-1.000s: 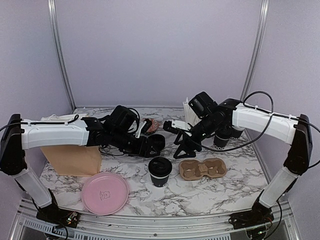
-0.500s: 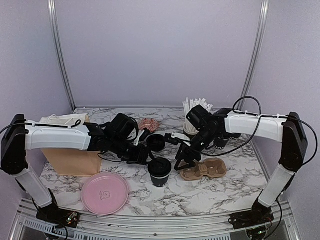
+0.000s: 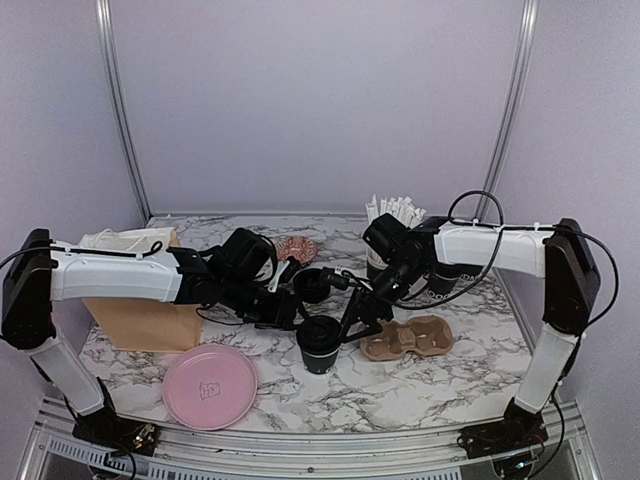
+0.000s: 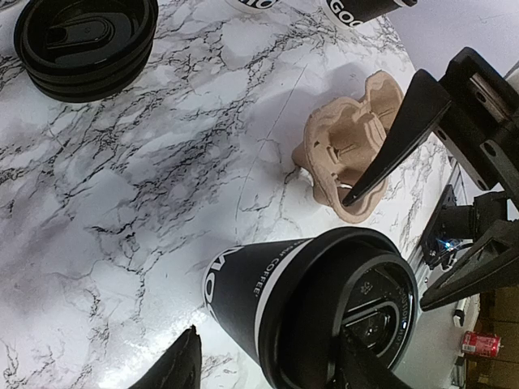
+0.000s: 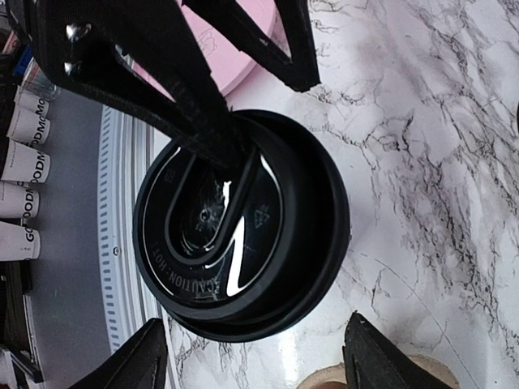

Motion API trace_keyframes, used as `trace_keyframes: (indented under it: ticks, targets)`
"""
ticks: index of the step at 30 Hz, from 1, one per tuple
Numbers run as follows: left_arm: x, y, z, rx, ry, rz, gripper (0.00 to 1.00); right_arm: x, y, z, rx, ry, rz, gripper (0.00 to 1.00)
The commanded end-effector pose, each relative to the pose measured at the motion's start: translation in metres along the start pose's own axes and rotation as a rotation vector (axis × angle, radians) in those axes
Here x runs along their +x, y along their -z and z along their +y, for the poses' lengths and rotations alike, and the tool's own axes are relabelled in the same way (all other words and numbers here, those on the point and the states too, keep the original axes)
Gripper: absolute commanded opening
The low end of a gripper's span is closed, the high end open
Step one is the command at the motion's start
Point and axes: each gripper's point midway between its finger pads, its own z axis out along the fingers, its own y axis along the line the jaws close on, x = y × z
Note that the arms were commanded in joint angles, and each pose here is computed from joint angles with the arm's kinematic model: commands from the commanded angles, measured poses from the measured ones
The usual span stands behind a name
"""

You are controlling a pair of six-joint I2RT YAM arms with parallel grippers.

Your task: Pack the takeout coffee

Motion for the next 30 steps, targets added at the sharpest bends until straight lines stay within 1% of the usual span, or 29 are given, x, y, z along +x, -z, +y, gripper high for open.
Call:
trace_keyframes:
  ticks: [1,3,6,9,11,13,15,18,20,24,27,30]
  targets:
    - [0.015,-0.009,0.018,-0.055,0.017,0.046,0.55,-0.010,0.001,-0.002,-0.041,-0.044,-0.023,0.71]
    - [0.017,-0.010,0.020,-0.058,0.018,0.050,0.54,-0.009,-0.002,-0.008,-0.036,-0.066,-0.012,0.69]
    - [0.017,-0.011,0.022,-0.067,0.020,0.051,0.53,0.002,-0.011,-0.026,0.027,-0.114,0.035,0.59]
    - [0.020,-0.014,0.026,-0.078,0.024,0.062,0.52,0.027,-0.023,-0.051,0.118,-0.174,0.116,0.51]
    - [0.024,-0.018,0.031,-0.089,0.030,0.073,0.51,0.044,-0.029,-0.064,0.170,-0.206,0.167,0.47]
    - [0.029,-0.021,0.038,-0.113,0.035,0.086,0.50,0.061,-0.037,-0.070,0.179,-0.239,0.212,0.45]
    - [0.033,-0.025,0.046,-0.142,0.042,0.097,0.49,0.066,-0.041,-0.072,0.179,-0.250,0.228,0.43]
    - [0.038,-0.030,0.053,-0.162,0.045,0.118,0.48,0.060,-0.039,-0.073,0.178,-0.233,0.217,0.39]
    - [0.039,-0.031,0.053,-0.160,0.045,0.123,0.48,0.050,-0.036,-0.065,0.143,-0.208,0.188,0.39]
    - [0.040,-0.036,0.053,-0.156,0.049,0.136,0.46,0.024,-0.020,-0.038,0.035,-0.146,0.095,0.44]
    - [0.042,-0.040,0.054,-0.153,0.037,0.150,0.45,0.013,-0.003,-0.035,0.066,-0.114,0.057,0.46]
    - [0.043,-0.042,0.055,-0.152,0.022,0.157,0.46,0.009,0.014,-0.041,0.102,-0.136,0.024,0.47]
